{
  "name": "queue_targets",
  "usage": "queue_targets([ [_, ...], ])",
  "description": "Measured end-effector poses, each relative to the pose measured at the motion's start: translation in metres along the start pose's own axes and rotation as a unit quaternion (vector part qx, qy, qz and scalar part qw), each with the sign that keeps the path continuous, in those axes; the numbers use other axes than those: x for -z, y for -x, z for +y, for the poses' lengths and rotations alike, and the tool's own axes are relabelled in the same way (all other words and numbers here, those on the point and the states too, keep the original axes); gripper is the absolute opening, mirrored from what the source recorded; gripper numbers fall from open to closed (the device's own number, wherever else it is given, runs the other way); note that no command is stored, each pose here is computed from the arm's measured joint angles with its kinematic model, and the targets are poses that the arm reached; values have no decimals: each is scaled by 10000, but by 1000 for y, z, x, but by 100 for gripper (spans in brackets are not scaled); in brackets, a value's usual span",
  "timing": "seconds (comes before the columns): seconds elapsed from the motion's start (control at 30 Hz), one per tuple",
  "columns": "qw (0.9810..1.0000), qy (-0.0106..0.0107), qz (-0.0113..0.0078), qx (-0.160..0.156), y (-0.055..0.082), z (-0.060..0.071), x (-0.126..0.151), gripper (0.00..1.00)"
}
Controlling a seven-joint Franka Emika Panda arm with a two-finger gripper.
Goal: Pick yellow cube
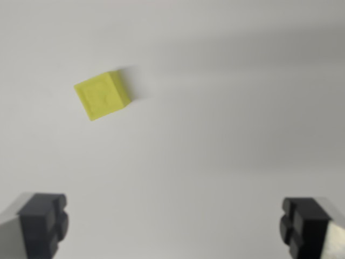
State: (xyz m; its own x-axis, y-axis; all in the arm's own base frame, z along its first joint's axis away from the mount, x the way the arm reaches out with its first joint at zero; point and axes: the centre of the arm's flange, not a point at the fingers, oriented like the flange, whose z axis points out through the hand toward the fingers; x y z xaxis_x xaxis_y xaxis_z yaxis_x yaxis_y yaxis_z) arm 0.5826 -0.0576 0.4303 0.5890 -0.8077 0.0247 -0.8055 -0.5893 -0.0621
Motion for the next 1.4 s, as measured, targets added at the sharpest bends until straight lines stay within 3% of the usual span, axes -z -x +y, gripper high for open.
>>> queue_targets([
  [0.7, 9993, 47, -30, 356, 13, -12, -53, 100],
  [1.4, 9974, 92, -61, 711, 26, -25, -106, 100],
])
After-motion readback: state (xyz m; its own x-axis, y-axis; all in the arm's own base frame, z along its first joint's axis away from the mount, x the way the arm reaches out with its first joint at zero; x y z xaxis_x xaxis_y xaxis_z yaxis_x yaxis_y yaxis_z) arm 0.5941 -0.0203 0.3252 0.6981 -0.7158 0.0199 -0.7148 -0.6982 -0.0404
